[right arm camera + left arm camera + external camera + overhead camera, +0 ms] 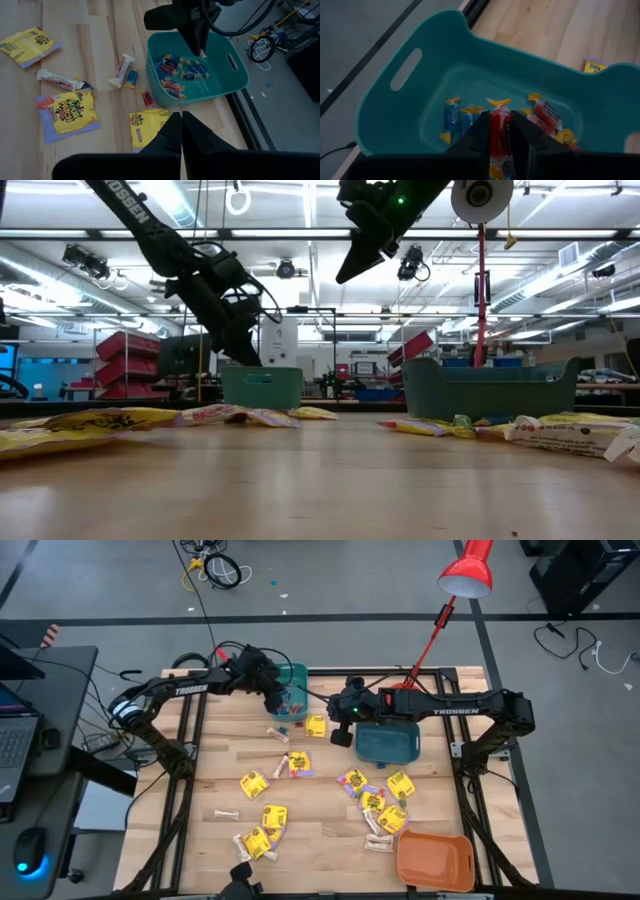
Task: Sort candy
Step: Put the red candy into the green bin, then put the blue candy into the green bin
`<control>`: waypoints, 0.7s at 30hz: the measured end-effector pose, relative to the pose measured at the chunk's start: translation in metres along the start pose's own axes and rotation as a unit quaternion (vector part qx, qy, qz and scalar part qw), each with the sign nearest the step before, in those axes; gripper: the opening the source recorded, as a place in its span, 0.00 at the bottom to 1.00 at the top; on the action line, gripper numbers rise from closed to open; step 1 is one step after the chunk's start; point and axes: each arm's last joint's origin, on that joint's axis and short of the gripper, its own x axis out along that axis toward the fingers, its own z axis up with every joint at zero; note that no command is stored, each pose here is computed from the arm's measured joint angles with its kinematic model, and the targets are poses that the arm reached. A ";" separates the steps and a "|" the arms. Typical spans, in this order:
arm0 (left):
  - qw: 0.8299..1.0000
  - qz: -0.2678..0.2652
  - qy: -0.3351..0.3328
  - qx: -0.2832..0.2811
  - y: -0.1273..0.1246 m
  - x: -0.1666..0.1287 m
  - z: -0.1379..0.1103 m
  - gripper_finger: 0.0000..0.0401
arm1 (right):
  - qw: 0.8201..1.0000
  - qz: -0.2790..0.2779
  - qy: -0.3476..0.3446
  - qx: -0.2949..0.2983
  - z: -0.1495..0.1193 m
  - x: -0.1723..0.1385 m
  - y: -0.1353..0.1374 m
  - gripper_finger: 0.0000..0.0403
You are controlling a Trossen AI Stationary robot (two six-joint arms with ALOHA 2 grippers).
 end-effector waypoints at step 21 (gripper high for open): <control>1.000 -0.002 0.005 -0.021 -0.001 -0.008 0.002 0.29 | 1.000 0.000 0.000 0.007 0.000 0.000 0.000 0.00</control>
